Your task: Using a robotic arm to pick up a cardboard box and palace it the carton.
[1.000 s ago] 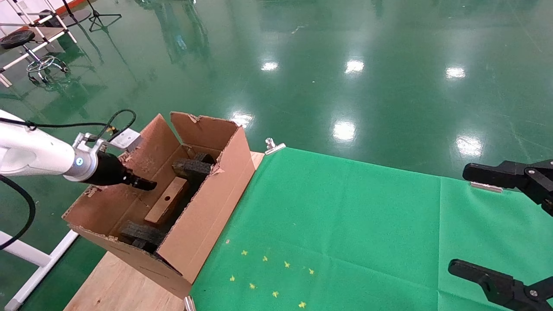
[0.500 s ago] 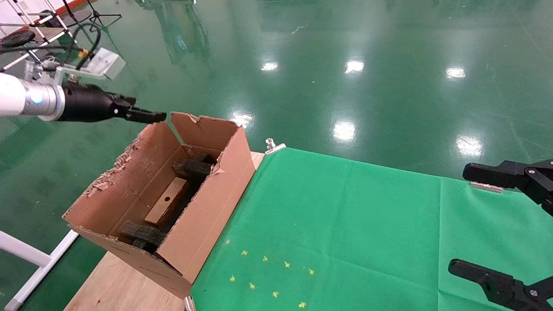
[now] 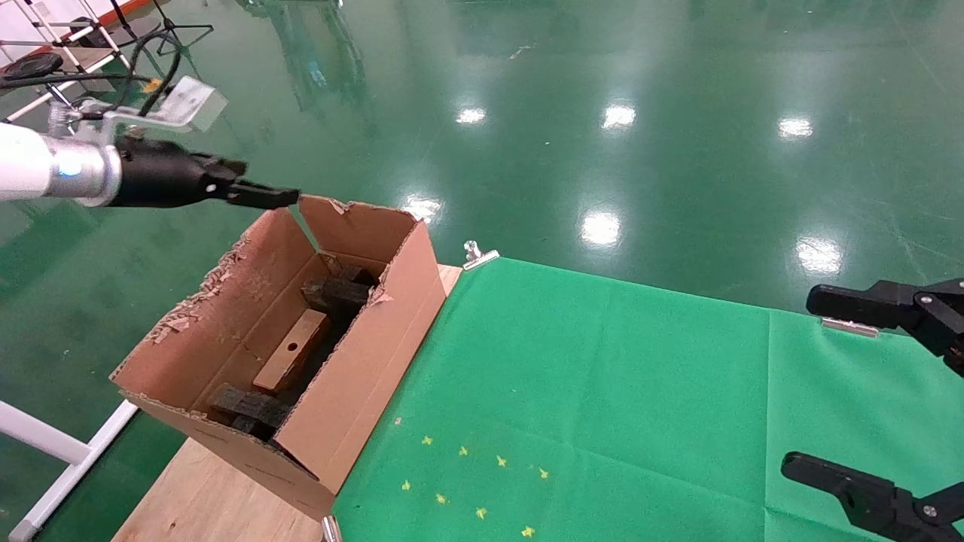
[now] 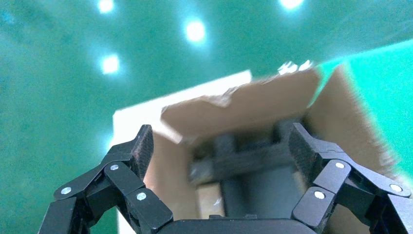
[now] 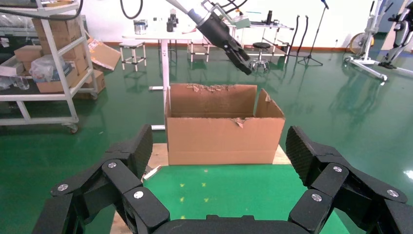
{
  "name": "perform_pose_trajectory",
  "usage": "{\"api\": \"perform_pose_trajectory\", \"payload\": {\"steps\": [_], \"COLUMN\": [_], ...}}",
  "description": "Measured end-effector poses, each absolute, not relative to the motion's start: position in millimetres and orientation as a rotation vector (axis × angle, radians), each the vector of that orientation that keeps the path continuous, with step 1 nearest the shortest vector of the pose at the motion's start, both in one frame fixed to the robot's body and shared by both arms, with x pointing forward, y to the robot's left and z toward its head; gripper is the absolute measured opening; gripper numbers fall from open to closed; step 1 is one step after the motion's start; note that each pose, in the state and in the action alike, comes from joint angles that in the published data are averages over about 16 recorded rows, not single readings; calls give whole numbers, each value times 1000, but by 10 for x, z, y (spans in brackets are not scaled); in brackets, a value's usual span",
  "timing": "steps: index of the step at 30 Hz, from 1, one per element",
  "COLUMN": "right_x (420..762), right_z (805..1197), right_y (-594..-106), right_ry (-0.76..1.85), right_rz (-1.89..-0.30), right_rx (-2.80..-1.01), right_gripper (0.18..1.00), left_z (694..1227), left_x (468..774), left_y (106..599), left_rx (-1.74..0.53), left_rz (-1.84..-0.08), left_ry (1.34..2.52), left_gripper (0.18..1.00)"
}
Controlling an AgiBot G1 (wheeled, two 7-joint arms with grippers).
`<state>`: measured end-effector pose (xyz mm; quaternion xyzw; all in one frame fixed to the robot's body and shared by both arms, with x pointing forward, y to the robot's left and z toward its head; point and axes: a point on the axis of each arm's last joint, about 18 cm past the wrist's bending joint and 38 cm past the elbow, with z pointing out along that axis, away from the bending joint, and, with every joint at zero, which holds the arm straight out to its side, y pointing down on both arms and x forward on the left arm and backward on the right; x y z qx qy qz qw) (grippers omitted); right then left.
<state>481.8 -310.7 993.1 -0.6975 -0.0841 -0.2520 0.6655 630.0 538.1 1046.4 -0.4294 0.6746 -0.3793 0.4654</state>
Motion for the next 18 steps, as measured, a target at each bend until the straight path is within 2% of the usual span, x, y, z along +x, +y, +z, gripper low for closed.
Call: {"api": "perform_pose_trajectory", "payload": {"steps": [18], "right_x": [4818], "right_z": [9931], "right_y": [-3107], "right_ry": [-190], "right_rz": [-569], "right_rx": [-1575], "right_gripper": [1001], "left_z": [10349], "left_x": [6256], "left_y": [4539], "left_rx": [-692], "left_rz": [-1221], "left_ry": [1776], "left_gripper": [1000]}}
